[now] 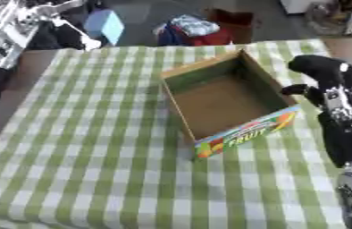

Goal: Pick up objects on the table and place them in the box.

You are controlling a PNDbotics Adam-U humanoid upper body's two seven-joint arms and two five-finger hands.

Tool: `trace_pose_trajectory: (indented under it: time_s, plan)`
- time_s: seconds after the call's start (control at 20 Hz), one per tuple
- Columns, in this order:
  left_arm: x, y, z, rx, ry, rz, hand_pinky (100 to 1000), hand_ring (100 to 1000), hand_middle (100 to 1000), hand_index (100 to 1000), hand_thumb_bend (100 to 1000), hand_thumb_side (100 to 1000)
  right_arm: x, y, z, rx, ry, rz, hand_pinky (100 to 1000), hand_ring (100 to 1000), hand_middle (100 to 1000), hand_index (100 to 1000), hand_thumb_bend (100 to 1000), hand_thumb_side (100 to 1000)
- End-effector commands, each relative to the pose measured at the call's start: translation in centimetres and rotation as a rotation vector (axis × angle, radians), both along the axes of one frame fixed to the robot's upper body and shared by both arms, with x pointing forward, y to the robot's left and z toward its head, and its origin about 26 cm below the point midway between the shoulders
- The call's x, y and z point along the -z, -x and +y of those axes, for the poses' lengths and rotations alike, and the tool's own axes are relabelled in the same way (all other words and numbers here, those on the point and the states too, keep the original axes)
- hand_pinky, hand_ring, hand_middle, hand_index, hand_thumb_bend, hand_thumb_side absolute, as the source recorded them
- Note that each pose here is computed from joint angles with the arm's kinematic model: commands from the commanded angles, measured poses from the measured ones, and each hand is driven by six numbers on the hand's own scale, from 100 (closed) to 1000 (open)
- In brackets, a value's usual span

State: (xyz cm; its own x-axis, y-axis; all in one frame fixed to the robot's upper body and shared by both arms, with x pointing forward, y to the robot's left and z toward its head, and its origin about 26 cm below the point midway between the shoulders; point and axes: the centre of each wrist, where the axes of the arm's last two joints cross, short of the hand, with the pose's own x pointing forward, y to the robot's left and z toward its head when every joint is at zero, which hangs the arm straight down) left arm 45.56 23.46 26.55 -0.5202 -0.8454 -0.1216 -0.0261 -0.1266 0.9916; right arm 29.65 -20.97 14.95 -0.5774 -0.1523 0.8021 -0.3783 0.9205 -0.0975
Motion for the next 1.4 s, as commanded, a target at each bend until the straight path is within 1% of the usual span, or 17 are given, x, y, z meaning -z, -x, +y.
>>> trace_pose_trajectory:
  time_s: [0.05, 0.2, 0.4, 0.55, 0.9, 1.05, 1.15, 1.25, 1.3, 1.35, 1.4]
  plan:
    - [-1.1, 0.0, -3.6, 0.088, -0.032, -0.044, 751, 717, 617, 734, 160, 336, -0.9, 0.1, 0.5, -0.042, 0.001, -0.026, 612, 819, 722, 721, 100, 549]
    - [0.0, -0.3, -6.4, 0.142, -0.064, -0.036, 753, 725, 627, 742, 157, 344, -1.1, 0.1, 0.9, -0.065, 0.003, -0.030, 612, 820, 722, 721, 100, 550]
    - [1.9, -0.5, -8.5, 0.181, -0.097, -0.010, 755, 732, 642, 758, 158, 357, -1.3, 0.0, 1.1, -0.082, 0.003, -0.036, 612, 820, 721, 720, 100, 549]
    - [3.3, -0.6, -9.5, 0.209, -0.114, 0.015, 755, 738, 660, 777, 173, 372, -1.4, 0.0, 1.3, -0.088, 0.003, -0.039, 612, 819, 721, 721, 100, 550]
    - [6.5, -0.4, -11.6, 0.279, -0.131, 0.068, 754, 738, 660, 782, 171, 392, -1.7, 0.0, 1.5, -0.103, 0.001, -0.047, 612, 809, 719, 721, 100, 549]
    - [7.6, -0.3, -11.9, 0.301, -0.161, 0.106, 759, 744, 670, 790, 183, 403, -1.7, 0.0, 1.5, -0.104, 0.001, -0.047, 612, 805, 718, 721, 100, 549]
    - [7.9, -0.2, -12.1, 0.318, -0.178, 0.125, 764, 750, 678, 800, 201, 416, -1.7, 0.0, 1.5, -0.104, 0.001, -0.047, 611, 803, 718, 721, 100, 545]
    - [7.9, 0.0, -12.1, 0.330, -0.189, 0.131, 769, 754, 693, 836, 240, 434, -1.7, 0.0, 1.5, -0.104, 0.001, -0.048, 611, 803, 718, 721, 100, 549]
    - [7.8, 0.0, -12.1, 0.333, -0.195, 0.131, 775, 760, 716, 869, 324, 466, -1.7, 0.0, 1.5, -0.104, 0.001, -0.048, 611, 803, 718, 721, 100, 548]
    - [7.7, 0.1, -12.1, 0.336, -0.200, 0.131, 776, 760, 718, 872, 330, 469, -1.7, 0.0, 1.5, -0.103, 0.001, -0.047, 611, 803, 718, 721, 100, 548]
    - [7.6, 0.1, -12.0, 0.337, -0.204, 0.129, 779, 765, 728, 896, 430, 516, -1.7, 0.0, 1.5, -0.102, 0.000, -0.047, 611, 804, 718, 721, 100, 548]
